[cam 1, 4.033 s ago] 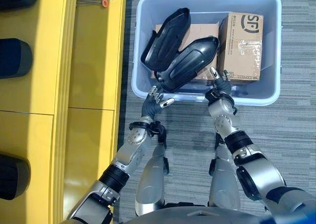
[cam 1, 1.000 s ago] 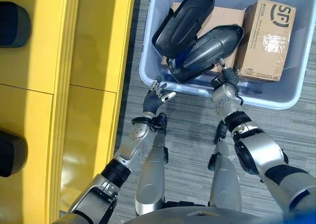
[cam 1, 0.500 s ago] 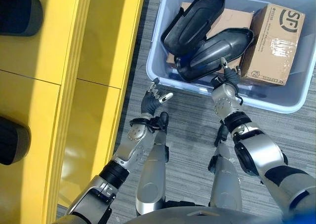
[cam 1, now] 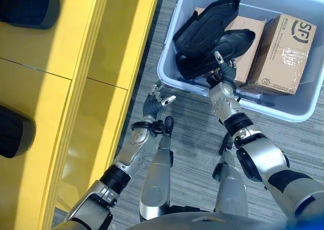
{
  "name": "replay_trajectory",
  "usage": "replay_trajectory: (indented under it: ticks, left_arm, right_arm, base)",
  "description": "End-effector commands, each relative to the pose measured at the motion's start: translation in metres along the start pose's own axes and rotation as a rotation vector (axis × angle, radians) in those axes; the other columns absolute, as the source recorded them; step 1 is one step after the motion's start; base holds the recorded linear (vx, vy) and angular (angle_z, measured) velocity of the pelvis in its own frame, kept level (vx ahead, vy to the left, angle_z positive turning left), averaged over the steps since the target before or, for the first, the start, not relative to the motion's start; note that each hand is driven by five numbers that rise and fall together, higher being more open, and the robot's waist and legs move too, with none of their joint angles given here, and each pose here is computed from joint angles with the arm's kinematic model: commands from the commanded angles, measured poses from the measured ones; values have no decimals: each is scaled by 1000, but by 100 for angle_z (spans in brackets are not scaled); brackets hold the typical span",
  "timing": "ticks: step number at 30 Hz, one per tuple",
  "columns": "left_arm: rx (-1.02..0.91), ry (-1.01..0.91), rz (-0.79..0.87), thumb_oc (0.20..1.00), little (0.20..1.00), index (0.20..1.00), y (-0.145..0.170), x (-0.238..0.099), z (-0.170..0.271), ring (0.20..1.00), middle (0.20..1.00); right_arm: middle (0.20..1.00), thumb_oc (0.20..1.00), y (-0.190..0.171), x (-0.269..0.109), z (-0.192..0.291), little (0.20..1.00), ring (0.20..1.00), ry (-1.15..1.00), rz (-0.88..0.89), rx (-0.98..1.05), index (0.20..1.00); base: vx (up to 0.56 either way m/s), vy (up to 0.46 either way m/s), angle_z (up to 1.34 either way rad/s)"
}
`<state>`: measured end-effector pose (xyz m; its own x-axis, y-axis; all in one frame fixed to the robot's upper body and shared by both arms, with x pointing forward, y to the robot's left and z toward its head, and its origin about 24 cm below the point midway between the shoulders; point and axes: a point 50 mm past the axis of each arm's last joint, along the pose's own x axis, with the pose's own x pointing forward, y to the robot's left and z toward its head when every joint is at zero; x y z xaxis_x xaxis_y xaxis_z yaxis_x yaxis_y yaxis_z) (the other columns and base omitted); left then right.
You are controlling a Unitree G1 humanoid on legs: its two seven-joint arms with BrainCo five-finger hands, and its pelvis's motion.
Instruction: Move parts from the plastic box to the shelf.
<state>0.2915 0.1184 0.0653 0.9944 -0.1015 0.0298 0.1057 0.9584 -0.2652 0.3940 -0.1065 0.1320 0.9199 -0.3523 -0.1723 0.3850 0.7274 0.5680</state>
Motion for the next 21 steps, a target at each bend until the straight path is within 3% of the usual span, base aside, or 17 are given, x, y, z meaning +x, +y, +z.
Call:
replay_trajectory:
  ticks: [1,21]
  left_arm:
    - [18,-140,-43,1000,1000,1000,2,-3,33,1000,1000]
    - [0,-172,-57,1000,1000,1000,-5,-3,40,1000,1000]
  right_arm:
    - [1000,1000,36,-10,17,1000,1000,-50,94,65,1000]
    - [1000,1000,18,9,25,1000,1000,-16,-95,80,1000]
  base:
    - [0,0,0]
    - [0,0,0]
